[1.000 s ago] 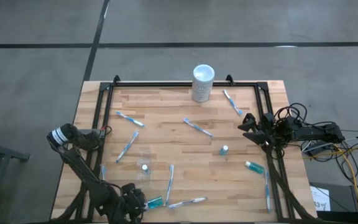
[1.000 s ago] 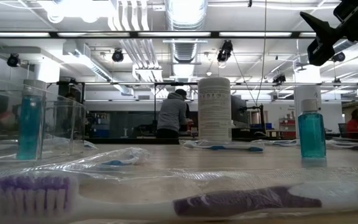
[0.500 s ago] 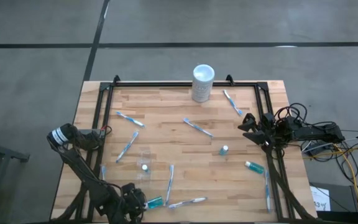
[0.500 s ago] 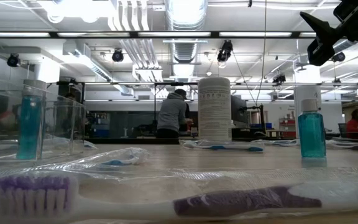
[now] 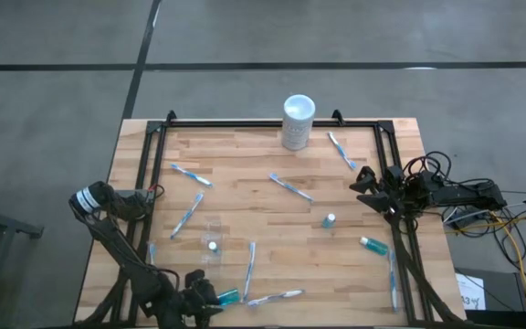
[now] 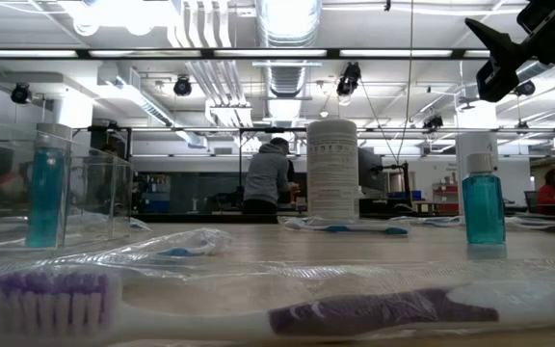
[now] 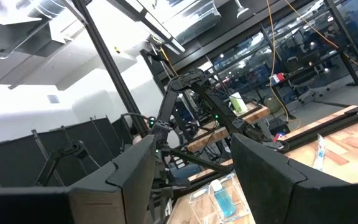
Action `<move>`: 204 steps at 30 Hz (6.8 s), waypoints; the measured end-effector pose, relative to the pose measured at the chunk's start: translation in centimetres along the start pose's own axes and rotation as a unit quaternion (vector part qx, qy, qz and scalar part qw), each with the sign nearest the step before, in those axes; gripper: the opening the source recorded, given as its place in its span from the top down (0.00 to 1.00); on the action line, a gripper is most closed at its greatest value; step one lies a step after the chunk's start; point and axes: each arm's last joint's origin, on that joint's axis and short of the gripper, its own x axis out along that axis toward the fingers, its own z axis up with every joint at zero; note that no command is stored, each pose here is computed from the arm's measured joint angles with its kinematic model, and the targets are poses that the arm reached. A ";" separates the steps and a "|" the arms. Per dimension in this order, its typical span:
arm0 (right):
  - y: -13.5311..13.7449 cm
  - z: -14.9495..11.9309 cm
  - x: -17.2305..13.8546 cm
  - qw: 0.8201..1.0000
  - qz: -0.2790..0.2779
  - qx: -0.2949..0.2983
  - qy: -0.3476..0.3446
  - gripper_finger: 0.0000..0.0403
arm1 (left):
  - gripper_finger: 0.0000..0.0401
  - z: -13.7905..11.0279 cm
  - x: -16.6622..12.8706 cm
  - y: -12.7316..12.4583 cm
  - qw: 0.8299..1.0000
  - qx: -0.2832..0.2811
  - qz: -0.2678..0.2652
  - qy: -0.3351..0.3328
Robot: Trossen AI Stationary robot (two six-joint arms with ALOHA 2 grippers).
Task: Pick & Place toothbrushing station
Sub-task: Put the blue mouthwash bottle into the transparent organizer
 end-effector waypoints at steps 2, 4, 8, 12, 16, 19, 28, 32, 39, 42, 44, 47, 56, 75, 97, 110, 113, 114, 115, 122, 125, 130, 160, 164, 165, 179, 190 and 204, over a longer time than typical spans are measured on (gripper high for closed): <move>0.0 0.0 0.0 1.000 0.000 0.000 0.000 0.49 | 0.78 -0.1 0.0 0.2 1.000 -0.002 0.009 0.004; 0.0 0.0 0.0 1.000 0.000 0.000 0.000 0.49 | 0.78 -0.3 0.0 0.6 1.000 -0.018 0.021 0.009; 0.0 0.0 0.0 1.000 0.000 0.000 0.000 0.49 | 0.78 -0.4 0.0 0.7 0.998 -0.055 0.026 0.011; 0.0 0.0 0.0 1.000 0.000 0.000 0.000 0.49 | 0.78 -0.4 0.0 0.7 0.995 -0.093 0.028 0.010; 0.0 0.0 0.0 1.000 0.000 0.000 0.000 0.49 | 0.78 -0.7 -0.1 1.1 0.993 -0.106 0.044 0.014; 0.0 0.0 0.0 1.000 0.000 0.000 0.000 0.49 | 0.78 -0.7 -0.1 1.1 0.992 -0.116 0.046 0.013; 0.0 0.0 0.0 1.000 0.000 0.000 0.000 0.49 | 0.78 -0.7 -0.1 1.3 0.986 -0.159 0.054 0.012; 0.0 0.0 0.0 1.000 0.000 0.000 0.000 0.49 | 0.78 -0.8 -0.1 1.6 0.982 -0.176 0.068 0.012; 0.0 0.0 0.0 1.000 0.000 0.000 0.000 0.49 | 0.78 -0.8 -0.1 1.6 0.982 -0.177 0.070 -0.001; 0.0 0.0 0.0 1.000 0.000 0.000 0.000 0.49 | 0.78 -0.8 -0.1 1.6 0.982 -0.177 0.070 -0.001; 0.0 0.0 0.0 1.000 0.000 0.000 0.000 0.49 | 0.78 -0.8 -0.1 1.6 0.982 -0.174 0.070 0.000; 0.0 0.0 0.0 1.000 0.000 0.000 0.000 0.49 | 0.78 -0.9 -0.2 1.7 0.983 -0.168 0.074 0.012; 0.0 0.0 0.0 1.000 0.000 0.000 0.000 0.49 | 0.77 -1.4 -0.4 1.6 0.988 -0.136 0.070 0.024; 0.0 0.0 0.0 1.000 0.000 0.000 0.000 0.49 | 0.68 -1.3 -0.4 1.4 0.977 -0.205 0.061 -0.004; 0.0 0.0 0.0 1.000 0.000 0.000 0.000 0.49 | 0.45 -2.0 -0.6 1.3 0.988 -0.118 0.055 0.085; 0.0 0.0 0.0 1.000 0.000 0.000 0.000 0.49 | 0.45 -3.0 0.8 1.9 0.996 -0.017 0.071 0.060; 0.0 0.0 0.0 1.000 0.000 0.000 0.000 0.49 | 0.45 -3.4 1.4 1.9 0.996 -0.018 0.071 0.060; 0.0 0.0 0.0 1.000 0.000 0.000 0.000 0.49 | 0.45 -3.5 1.5 2.0 0.995 -0.022 0.073 0.060; 0.0 0.0 0.0 1.000 0.000 0.000 0.000 0.49 | 0.45 -3.5 1.5 2.0 0.995 -0.022 0.073 0.060; 0.0 0.0 0.0 1.000 0.000 0.000 0.000 0.49 | 0.45 -3.6 1.6 2.0 0.995 -0.019 0.075 0.058; 0.0 0.0 0.0 1.000 0.000 0.000 0.000 0.49 | 0.45 -3.6 1.6 2.0 0.995 -0.019 0.075 0.058; 0.0 0.0 0.0 1.000 0.000 0.000 0.000 0.49 | 0.45 -4.0 2.1 2.1 0.995 -0.021 0.077 0.058; 0.0 0.0 0.0 1.000 0.000 0.000 0.000 0.49 | 0.73 -4.2 2.6 2.3 0.994 -0.036 0.082 0.057; 0.0 0.0 0.0 1.000 0.000 0.000 0.000 0.49 | 0.72 -4.1 2.5 2.2 0.995 -0.032 0.081 0.056; 0.0 0.0 0.0 1.000 0.000 0.000 0.000 0.49 | 0.73 -4.1 2.5 2.2 0.995 -0.031 0.081 0.055; 0.0 0.0 0.0 1.000 0.000 0.000 0.000 0.49 | 0.75 -3.2 1.6 1.2 0.991 -0.006 0.108 0.082; 0.0 0.0 0.0 1.000 0.000 0.000 0.000 0.49 | 0.75 0.1 -1.8 -1.7 0.972 0.007 0.180 0.150; 0.0 0.0 0.0 1.000 0.000 0.000 0.000 0.49 | 0.76 6.3 -4.9 -3.2 0.934 -0.063 0.234 0.262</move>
